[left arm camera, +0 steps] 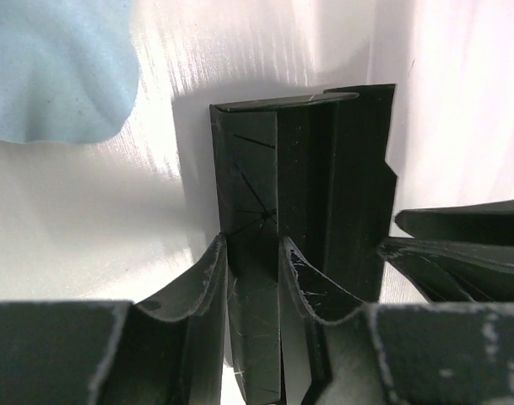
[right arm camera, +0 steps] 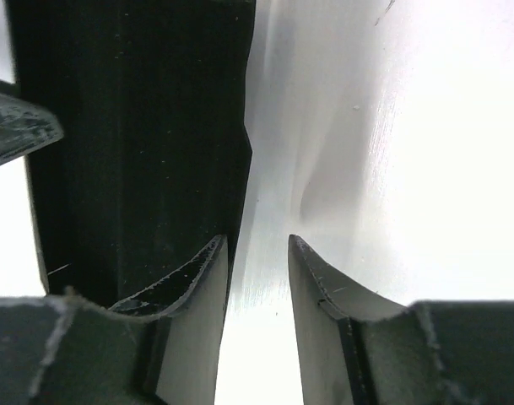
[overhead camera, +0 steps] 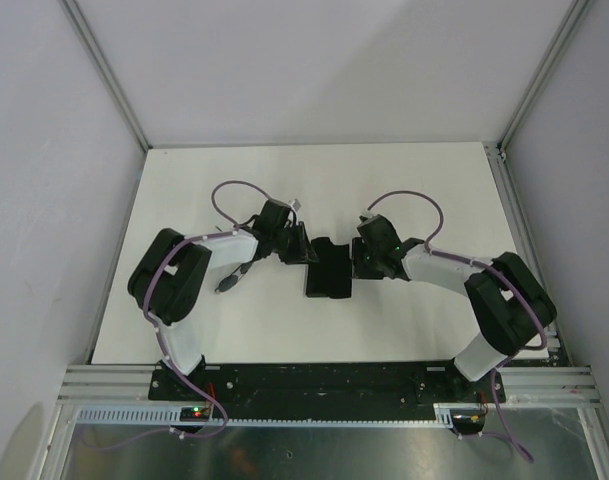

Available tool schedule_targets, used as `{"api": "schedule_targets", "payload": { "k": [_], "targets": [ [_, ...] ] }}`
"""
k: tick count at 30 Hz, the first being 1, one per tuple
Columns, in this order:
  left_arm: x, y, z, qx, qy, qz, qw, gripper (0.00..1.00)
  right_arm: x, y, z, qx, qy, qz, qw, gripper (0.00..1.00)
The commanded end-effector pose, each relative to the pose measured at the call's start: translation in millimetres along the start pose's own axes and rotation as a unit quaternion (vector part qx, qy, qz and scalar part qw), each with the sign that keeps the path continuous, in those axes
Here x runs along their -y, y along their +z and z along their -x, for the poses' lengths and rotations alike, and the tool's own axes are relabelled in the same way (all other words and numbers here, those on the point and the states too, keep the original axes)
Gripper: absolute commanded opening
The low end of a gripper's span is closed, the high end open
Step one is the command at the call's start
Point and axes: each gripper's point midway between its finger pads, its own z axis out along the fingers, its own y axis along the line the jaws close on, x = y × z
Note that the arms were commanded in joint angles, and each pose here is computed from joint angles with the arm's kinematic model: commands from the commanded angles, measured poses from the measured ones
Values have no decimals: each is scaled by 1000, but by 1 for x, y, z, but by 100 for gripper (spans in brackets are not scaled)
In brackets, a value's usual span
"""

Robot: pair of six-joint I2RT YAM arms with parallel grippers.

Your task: Organize the sunglasses

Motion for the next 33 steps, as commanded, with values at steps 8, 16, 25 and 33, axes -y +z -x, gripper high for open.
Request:
{"api": "schedule_targets", "payload": {
  "k": [8,16,25,33],
  "targets": [
    [7,2,1,-13,25,8,1000,19,-42,-69,51,61,-58,72,994,29],
    [10,2,4,-14,29,19,999,21,-74,-78,57,72,-74,128,986,1],
    [4,7,1,-19,32,37,999,23,-30,-22,16,16,-35,59,998,0],
    [0,9,1,-20,34,46,998,22,12,18,-14,-27,-5,13,1000,0]
  ]
}}
